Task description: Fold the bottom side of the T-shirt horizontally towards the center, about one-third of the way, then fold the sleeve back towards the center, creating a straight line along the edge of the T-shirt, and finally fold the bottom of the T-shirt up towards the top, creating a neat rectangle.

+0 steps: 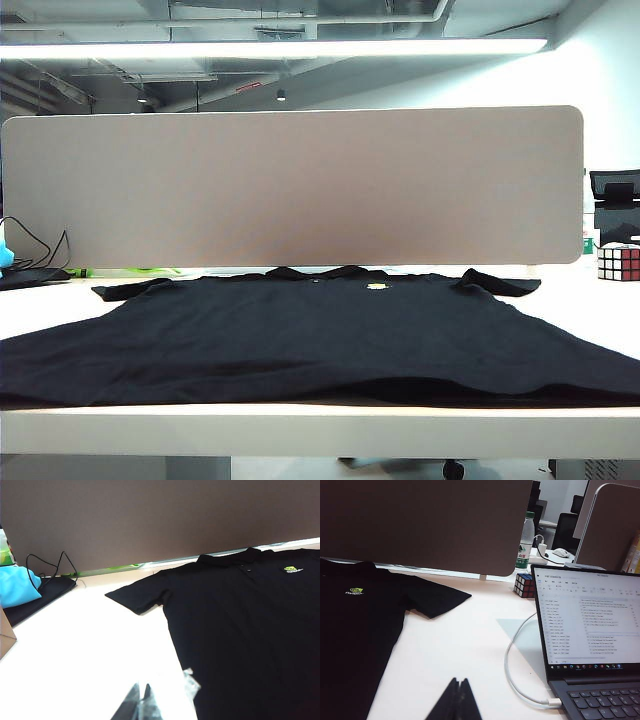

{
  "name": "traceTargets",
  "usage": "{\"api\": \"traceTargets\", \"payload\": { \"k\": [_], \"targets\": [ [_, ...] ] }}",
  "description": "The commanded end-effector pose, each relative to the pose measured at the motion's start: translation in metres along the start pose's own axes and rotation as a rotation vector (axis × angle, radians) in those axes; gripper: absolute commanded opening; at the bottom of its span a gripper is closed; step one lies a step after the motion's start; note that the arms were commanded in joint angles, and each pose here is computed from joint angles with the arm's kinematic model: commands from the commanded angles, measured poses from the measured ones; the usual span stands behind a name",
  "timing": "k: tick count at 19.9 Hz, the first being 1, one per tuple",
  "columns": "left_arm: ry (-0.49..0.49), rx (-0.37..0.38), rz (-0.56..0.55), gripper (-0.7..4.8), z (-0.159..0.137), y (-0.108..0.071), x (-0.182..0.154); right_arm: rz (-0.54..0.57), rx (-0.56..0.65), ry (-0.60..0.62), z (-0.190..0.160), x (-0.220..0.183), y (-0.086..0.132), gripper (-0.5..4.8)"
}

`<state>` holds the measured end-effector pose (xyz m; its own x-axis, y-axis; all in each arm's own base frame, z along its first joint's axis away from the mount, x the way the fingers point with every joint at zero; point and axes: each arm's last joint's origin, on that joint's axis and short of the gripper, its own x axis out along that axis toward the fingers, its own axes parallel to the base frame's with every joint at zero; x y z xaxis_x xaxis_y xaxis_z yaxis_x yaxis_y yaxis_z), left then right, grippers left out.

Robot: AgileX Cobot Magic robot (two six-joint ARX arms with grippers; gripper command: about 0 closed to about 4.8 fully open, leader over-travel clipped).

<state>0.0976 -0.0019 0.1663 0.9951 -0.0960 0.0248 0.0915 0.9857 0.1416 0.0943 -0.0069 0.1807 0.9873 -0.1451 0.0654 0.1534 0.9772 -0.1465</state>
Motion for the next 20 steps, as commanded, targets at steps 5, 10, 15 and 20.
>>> {"api": "traceTargets", "payload": {
  "k": [5, 10, 15, 20],
  "targets": [
    [-0.019, 0.005, 0.005, -0.05, 0.003, 0.001, 0.0, -0.002, 0.004, -0.009, 0.002, 0.0, 0.0, 0.0],
    [-0.022, -0.009, 0.004, -0.06, 0.003, 0.001, 0.0, 0.001, 0.02, -0.009, 0.002, 0.0, 0.0, 0.0],
    [-0.022, -0.444, -0.011, -0.06, 0.01, 0.001, -0.002, 0.141, 0.536, 0.008, 0.003, 0.0, 0.004, -0.05],
    [0.128, -0.574, 0.012, -0.06, 0.018, 0.002, -0.004, 0.157, 0.593, 0.107, 0.006, 0.001, 0.004, -0.05]
  ]
}}
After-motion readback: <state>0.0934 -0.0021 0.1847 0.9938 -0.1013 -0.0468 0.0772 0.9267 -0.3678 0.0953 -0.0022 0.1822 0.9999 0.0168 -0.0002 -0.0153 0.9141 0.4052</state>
